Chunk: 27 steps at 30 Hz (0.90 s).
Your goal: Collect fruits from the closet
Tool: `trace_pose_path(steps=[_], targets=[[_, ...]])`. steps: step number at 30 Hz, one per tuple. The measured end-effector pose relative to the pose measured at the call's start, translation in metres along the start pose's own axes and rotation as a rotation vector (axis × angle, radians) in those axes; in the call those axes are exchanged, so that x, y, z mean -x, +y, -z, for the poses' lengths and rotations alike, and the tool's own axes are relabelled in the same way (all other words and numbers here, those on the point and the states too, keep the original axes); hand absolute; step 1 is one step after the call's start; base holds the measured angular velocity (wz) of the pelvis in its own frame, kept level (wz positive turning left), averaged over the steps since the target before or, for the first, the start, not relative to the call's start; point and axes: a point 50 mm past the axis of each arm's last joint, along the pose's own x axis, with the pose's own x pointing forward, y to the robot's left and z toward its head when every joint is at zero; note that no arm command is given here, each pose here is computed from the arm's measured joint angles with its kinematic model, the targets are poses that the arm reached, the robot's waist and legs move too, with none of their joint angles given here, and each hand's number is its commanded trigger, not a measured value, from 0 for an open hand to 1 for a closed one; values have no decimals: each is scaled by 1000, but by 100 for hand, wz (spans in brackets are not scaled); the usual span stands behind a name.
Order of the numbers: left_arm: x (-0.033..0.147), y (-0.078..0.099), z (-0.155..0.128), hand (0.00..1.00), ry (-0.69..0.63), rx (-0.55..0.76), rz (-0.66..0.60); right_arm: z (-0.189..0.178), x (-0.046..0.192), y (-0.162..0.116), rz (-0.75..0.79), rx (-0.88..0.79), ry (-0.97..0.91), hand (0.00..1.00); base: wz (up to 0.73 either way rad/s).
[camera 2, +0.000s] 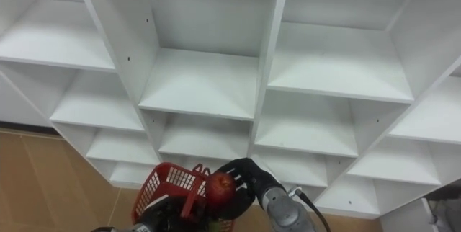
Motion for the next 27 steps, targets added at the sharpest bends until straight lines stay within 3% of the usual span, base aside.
trace_pose_path(steps=[8,11,13,14,27], targets=[[0,-1,0,100,3,1,2,-5,-2,2,-3,-4,-14,100,0],[0,-1,1,100,6,0,2,-5,-2,2,-5,-3,-14,60,0],[0,-2,1,100,10,-8,7,-3,-2,3,-9,-4,-5,7,0],[0,-2,2,100,12,-12,9,-2,-2,4,-12,-2,-1,0,0],[1,-9,12,100,53,-38,33,7,-2,10,-28,6,38,0,2]])
